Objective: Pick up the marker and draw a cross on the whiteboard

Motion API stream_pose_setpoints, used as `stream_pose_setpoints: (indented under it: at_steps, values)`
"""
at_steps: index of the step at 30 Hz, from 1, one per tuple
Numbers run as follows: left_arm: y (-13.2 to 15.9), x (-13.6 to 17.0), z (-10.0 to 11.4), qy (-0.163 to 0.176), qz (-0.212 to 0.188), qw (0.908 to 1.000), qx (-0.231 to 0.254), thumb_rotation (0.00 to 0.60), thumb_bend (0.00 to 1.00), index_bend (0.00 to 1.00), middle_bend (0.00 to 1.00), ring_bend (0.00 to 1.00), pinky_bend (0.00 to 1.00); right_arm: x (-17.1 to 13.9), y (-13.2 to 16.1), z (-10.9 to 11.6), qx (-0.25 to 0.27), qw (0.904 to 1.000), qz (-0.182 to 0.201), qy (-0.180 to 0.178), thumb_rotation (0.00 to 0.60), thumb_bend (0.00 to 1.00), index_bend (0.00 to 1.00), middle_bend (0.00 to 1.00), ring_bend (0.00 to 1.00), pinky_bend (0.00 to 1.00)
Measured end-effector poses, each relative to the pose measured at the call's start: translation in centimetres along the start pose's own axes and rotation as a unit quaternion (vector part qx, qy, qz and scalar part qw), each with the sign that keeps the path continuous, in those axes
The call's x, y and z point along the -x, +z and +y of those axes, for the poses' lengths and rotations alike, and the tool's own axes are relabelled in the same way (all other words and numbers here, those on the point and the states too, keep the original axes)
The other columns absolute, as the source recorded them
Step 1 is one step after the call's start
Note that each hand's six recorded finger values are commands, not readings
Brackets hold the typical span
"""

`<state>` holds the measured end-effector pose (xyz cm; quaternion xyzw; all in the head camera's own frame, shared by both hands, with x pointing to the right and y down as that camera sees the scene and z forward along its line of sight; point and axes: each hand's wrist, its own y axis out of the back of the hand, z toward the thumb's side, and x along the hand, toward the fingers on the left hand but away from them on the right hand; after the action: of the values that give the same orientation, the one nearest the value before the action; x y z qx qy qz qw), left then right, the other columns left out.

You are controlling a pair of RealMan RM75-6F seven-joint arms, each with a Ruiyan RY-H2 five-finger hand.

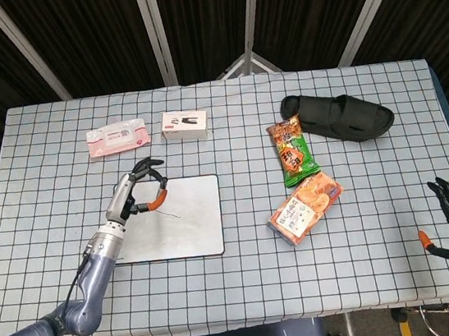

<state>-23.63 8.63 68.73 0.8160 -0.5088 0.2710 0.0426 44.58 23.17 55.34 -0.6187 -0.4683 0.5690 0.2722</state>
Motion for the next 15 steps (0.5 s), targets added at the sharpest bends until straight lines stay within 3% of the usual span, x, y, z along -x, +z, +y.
stream_pose_setpoints:
  at_steps: [9,15]
  values:
    - [-1.3,0.3,-2.3,-0.015,0.024,0.9996,-0.004,0.600,0.62,0.75,0.20,0.06,0.11,0.1,-0.1,0.1,0.002,1.0000,-0.001,0.000,0.600,0.34,0.00,0.00,0.00,0.00]
    - [-1.8,-0.1,-2.6,-0.010,0.032,0.9994,-0.012,0.600,0.62,0.75,0.20,0.06,0.10,0.1,-0.1,0.0,0.001,1.0000,-0.001,0.001,0.600,0.34,0.00,0.00,0.00,0.00]
